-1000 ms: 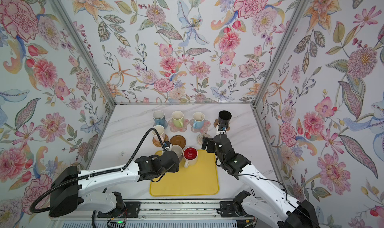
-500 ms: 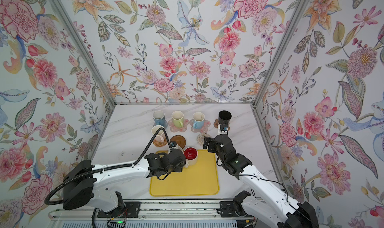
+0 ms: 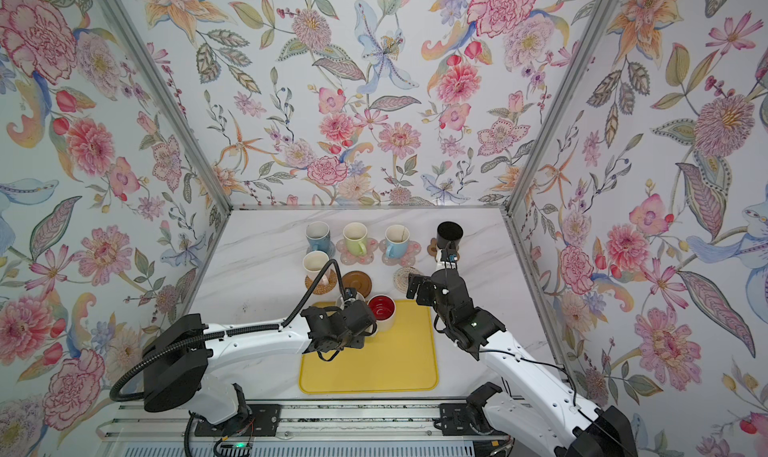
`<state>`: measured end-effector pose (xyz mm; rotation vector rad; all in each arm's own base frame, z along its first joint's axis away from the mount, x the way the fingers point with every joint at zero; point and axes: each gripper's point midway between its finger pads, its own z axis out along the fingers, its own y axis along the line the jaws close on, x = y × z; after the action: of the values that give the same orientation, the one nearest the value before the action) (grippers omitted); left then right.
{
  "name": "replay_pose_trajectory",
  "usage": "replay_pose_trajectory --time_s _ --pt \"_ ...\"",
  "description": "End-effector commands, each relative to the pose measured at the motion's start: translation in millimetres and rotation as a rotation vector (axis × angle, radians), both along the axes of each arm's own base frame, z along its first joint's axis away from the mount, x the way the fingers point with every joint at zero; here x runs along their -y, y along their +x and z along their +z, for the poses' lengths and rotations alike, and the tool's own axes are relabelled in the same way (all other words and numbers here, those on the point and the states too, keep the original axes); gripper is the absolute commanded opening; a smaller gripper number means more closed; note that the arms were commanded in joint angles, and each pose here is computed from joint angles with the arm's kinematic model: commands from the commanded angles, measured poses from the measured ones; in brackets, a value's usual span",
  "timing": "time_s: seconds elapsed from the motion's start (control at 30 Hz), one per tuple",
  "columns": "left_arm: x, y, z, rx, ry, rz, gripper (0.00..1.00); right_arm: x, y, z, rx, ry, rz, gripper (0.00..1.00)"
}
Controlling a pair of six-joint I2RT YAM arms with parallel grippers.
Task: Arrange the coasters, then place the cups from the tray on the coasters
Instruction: 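Lower the left gripper onto the grey-handled mug's rim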
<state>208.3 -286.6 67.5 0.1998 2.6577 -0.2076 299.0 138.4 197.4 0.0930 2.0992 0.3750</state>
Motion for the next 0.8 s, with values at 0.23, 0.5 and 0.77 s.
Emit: replay_pose_trajectory --time_s 0.23,0.5,0.77 --pt "-19 5 -5 -0.014 0.033 0.02 0.46 2 -2 -7 -0.014 0.009 -0.001 0.99" --pt "-30 6 1 -0.001 0.026 0.039 0.38 1 -2 -9 -0.018 0.018 0.001 0.99" --pt "-30 11 -1 0.009 0.014 0.047 0.35 0 -3 -9 -0.017 0.027 0.002 0.99"
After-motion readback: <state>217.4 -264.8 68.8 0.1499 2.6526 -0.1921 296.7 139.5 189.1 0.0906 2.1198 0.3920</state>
